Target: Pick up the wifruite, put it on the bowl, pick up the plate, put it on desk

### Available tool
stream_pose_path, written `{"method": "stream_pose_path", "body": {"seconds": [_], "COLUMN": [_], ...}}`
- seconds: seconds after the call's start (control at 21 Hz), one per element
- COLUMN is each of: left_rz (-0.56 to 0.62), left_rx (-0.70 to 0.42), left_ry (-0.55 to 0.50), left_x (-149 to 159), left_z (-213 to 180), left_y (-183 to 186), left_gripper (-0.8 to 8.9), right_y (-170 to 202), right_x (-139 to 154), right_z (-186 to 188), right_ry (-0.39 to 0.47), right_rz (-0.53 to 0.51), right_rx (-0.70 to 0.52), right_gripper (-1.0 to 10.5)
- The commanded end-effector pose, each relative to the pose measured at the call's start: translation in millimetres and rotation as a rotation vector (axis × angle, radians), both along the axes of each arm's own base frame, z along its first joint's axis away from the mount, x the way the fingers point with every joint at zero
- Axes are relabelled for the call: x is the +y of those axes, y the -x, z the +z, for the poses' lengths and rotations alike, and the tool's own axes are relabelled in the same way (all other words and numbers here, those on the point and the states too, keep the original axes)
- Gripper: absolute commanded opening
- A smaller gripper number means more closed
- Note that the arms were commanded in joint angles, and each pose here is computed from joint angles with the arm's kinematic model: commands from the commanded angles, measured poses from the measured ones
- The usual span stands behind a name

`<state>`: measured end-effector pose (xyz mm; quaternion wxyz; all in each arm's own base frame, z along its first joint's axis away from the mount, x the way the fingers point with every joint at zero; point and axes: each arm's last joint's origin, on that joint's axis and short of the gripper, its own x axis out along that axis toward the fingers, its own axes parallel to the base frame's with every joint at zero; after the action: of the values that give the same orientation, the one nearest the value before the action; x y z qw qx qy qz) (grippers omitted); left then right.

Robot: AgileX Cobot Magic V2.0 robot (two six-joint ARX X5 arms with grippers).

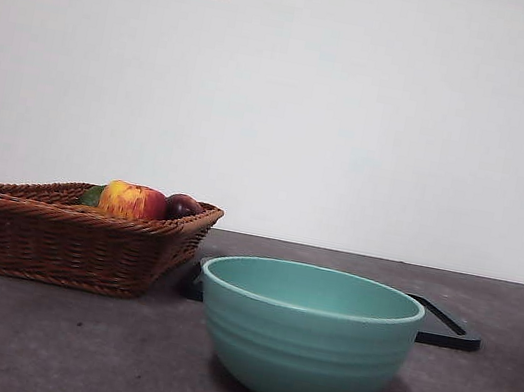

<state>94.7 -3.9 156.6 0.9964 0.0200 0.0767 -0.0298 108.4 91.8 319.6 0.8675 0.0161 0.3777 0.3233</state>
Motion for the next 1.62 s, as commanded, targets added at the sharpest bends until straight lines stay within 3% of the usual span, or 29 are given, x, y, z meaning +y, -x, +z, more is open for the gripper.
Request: {"method": "stream_pose_path", "body": {"seconds": [0.05, 0.81, 0.95, 1.19, 1.47, 1.62], "left_rz": [0.006, 0.006, 0.006, 0.006, 0.006, 0.006], "left_rx": [0.026, 0.026, 0.026, 0.026, 0.026, 0.026], "left_ry": [0.0, 0.0, 0.0, 0.0, 0.0, 0.0], "left_x": [0, 0, 0, 0, 0, 0], "left_z": [-8, -8, -8, -8, -8, -8], "left_y": [-1, -1, -1, -1, -1, -1], "left_gripper": [0.07, 0.07, 0.07, 0.07, 0.07, 0.07], "right_y": [0, 0, -4, -3, 15, 18], "right_x": [2, 1, -10, -47, -82, -87], "right_z": [6, 6, 11, 5, -57, -91], "right_ry": [-0.017, -0.015, -0.003, -0.055, -0.01, -0.011], "right_rz": [0.003, 0.002, -0.09, -0.313, -0.556, -0.615], "right_rx": [-0.012, -0.023, -0.124, -0.372, -0.617, -0.675], "right_gripper": [0.1, 0.1, 0.1, 0.1, 0.1, 0.1]}}
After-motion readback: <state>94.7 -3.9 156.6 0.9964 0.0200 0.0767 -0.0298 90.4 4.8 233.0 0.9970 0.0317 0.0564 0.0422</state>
